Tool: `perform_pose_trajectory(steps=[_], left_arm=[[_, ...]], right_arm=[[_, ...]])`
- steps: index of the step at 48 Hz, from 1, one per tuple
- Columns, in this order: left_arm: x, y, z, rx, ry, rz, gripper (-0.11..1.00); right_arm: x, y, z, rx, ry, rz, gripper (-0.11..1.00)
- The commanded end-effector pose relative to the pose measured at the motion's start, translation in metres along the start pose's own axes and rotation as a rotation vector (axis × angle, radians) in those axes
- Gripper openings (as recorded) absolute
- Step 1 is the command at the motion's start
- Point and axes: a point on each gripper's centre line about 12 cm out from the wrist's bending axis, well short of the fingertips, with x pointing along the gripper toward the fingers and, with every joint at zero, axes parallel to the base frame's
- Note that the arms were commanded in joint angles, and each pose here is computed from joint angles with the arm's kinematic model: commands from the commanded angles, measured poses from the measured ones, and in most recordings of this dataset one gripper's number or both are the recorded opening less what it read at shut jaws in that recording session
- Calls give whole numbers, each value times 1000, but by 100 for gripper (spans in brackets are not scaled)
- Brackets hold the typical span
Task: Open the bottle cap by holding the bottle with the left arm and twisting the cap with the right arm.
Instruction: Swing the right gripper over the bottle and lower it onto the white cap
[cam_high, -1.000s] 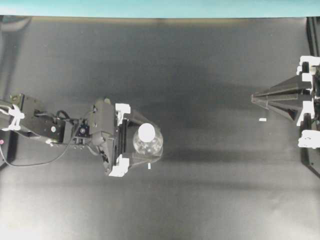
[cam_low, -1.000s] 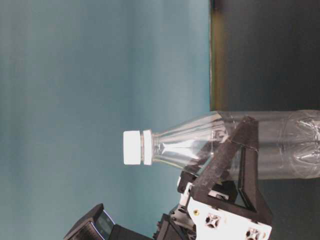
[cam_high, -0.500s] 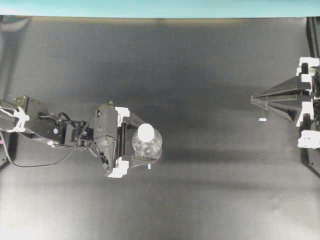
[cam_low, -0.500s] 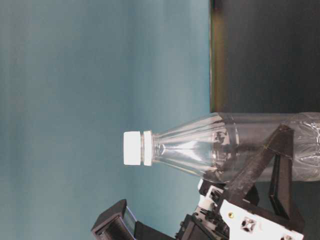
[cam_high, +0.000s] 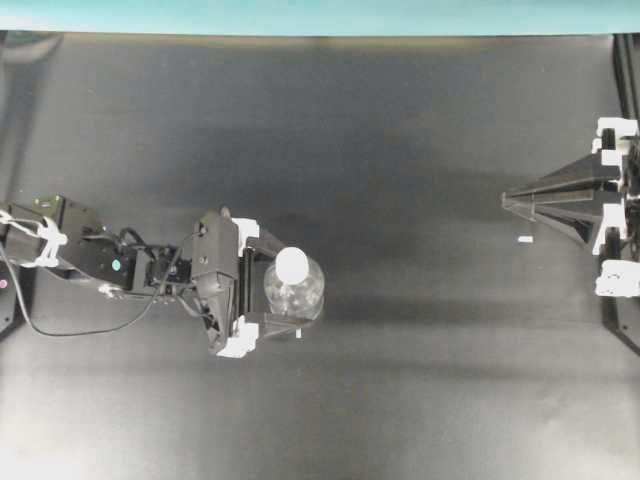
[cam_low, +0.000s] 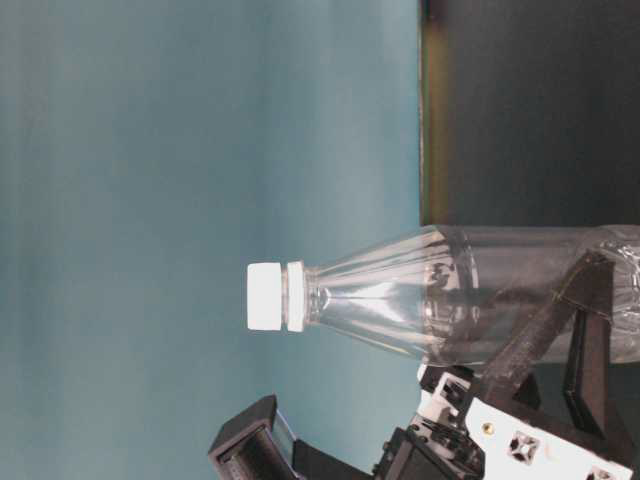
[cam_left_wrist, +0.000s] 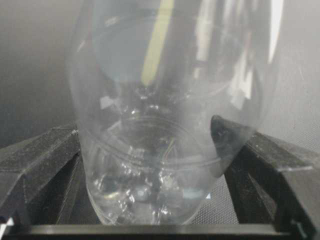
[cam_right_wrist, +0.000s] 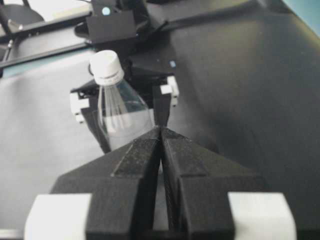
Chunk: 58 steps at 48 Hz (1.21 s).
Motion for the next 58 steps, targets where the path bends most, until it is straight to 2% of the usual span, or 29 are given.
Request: perform_pose_trajectory(steps=[1, 15, 23, 29, 36, 43, 47, 50, 53, 58], left_arm=[[2, -1, -19, -5, 67, -1, 99], [2, -1, -21, 4, 70, -2, 91], [2, -1, -21, 11, 70, -1, 84], [2, -1, -21, 14, 70, -1, 84], [2, -1, -21, 18, 71, -2, 84], [2, -1, -21, 18, 71, -2, 84], [2, -1, -21, 18, 71, -2, 84], [2, -1, -21, 14, 70, -2, 84], [2, -2, -20, 15, 69, -4, 84], [3, -3, -20, 16, 67, -5, 84]], right_arm=[[1, 2, 2, 7, -3, 8, 0], [0, 7, 1, 20, 13, 29, 0], [1, 7, -8, 61, 88, 24, 0], [4, 13, 1, 70, 120, 34, 0], [13, 21, 10, 64, 285, 20, 1], [36, 29, 25, 53, 475, -8, 2], [53, 34, 36, 52, 564, -25, 11], [64, 37, 42, 51, 634, -37, 22], [75, 39, 45, 55, 707, -52, 37], [95, 42, 47, 94, 809, -90, 65]])
